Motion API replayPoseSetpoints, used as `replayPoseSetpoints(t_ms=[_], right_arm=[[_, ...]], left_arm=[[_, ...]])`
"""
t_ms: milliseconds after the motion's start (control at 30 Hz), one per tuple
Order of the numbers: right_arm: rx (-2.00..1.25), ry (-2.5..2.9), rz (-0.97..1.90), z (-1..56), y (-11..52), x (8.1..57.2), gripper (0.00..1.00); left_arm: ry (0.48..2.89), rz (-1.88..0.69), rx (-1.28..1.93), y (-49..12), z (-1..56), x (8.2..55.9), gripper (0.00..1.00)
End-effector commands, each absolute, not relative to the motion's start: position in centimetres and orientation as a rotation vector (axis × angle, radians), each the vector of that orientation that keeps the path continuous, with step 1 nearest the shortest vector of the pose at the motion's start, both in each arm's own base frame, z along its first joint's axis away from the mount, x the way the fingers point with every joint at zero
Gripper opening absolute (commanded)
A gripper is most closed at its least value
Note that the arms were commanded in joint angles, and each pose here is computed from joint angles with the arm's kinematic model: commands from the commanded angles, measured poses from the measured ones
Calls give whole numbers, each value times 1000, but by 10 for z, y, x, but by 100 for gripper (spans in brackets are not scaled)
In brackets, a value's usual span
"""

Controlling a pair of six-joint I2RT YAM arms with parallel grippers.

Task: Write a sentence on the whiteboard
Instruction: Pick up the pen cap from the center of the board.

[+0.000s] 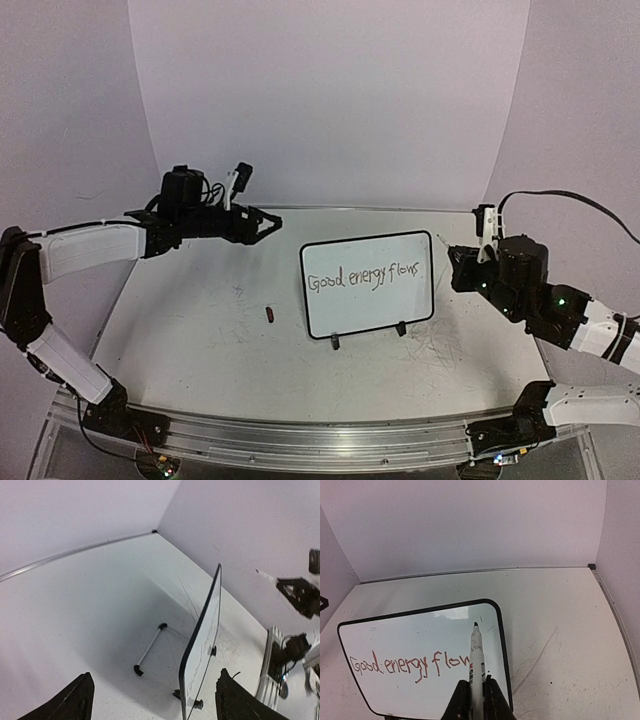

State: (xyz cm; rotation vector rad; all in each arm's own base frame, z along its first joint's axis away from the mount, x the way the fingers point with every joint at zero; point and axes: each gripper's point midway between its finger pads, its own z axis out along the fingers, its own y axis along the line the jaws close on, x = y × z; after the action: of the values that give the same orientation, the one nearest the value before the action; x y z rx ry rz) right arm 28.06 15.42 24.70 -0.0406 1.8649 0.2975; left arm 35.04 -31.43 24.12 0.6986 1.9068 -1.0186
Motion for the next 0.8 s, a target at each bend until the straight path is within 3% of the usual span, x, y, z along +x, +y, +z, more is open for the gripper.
replayPoseSetpoints(t_ms=[0,167,267,367,767], right_arm=[[-183,1783,347,281,173,280,0],[-232,1744,389,282,181,278,0],[-276,1738,396,280,187,277,0],[-316,1736,399,279,192,276,0],[-359,1716,529,270,199,256,0]], left_arm=[[1911,-963,439,-280,283,347,86],[2114,-938,58,-242,238,334,82],[2249,-980,-33,-244,209,327,72],[2376,-1024,-47,-256,177,324,63],[2604,-767,-15,-290,93,338,50]])
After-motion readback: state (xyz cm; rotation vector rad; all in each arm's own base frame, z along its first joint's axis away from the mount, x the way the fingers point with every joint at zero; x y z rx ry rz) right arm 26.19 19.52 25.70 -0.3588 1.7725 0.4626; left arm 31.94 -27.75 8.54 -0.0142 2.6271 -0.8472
